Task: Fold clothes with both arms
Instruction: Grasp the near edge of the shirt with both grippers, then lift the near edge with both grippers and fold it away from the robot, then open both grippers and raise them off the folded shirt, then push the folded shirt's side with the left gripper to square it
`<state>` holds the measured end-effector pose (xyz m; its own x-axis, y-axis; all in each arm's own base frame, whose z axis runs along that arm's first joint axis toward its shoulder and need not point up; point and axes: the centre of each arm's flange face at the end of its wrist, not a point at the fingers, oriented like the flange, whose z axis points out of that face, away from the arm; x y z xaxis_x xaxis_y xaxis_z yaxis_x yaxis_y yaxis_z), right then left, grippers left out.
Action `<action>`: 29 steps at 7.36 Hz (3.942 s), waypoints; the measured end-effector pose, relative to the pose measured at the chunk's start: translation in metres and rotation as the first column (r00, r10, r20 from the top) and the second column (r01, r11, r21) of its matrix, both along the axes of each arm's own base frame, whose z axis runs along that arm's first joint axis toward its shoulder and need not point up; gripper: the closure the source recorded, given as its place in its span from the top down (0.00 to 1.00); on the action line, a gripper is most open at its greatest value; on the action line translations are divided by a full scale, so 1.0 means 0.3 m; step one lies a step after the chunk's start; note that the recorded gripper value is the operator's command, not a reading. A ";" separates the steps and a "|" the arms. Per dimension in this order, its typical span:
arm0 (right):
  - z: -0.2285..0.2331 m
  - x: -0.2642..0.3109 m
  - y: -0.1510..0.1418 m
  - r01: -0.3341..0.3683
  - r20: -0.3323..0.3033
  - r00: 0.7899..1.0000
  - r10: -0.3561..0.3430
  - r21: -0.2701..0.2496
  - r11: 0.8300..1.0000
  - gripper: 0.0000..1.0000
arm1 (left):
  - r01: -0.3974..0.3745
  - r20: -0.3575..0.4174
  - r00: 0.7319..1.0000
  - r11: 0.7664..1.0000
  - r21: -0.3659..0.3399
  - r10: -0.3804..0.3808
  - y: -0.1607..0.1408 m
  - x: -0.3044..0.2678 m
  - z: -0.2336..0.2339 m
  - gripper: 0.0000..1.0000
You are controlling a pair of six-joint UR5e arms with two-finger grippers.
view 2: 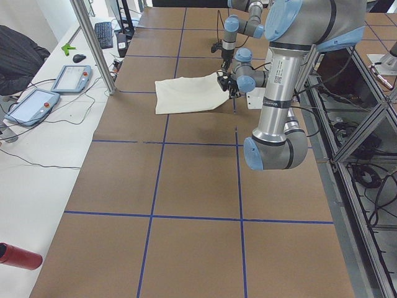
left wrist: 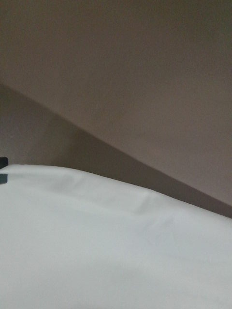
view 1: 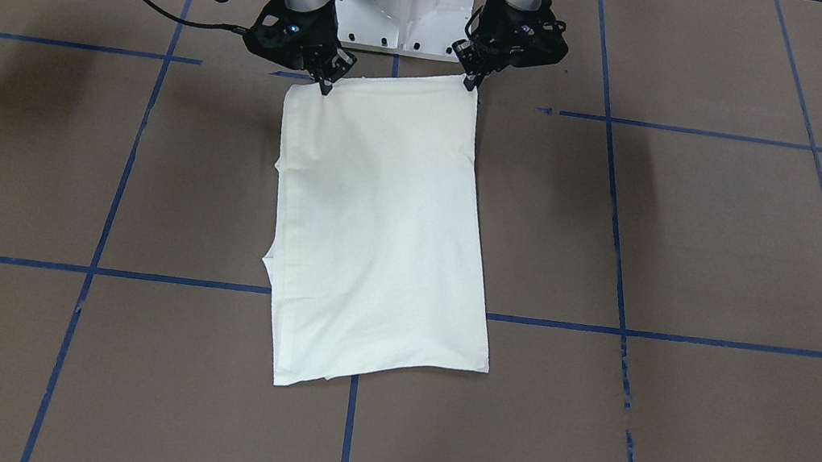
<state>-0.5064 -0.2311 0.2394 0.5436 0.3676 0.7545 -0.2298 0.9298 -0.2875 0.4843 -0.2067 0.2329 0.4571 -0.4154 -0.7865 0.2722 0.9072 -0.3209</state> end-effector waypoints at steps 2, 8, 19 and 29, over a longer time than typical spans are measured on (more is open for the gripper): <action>-0.029 -0.001 0.052 0.030 0.022 0.999 -0.030 0.008 1.000 0.00 | -0.031 -0.014 0.999 1.000 -0.002 0.031 0.057 -0.005 -0.015 0.00; -0.071 0.031 -0.471 -0.168 0.120 0.979 0.163 0.026 0.985 0.00 | 0.112 -0.010 0.994 0.992 0.061 -0.111 -0.400 -0.040 -0.112 0.00; -0.066 -0.098 -1.116 -0.273 -0.040 0.962 0.271 -0.067 0.960 0.99 | 0.257 0.093 0.959 0.959 0.117 -0.268 -1.101 0.029 0.061 0.62; 0.038 0.271 -1.394 -0.150 0.081 0.986 0.148 0.010 0.989 1.00 | 0.274 -0.239 0.948 0.922 0.274 -0.210 -0.986 -0.044 0.203 1.00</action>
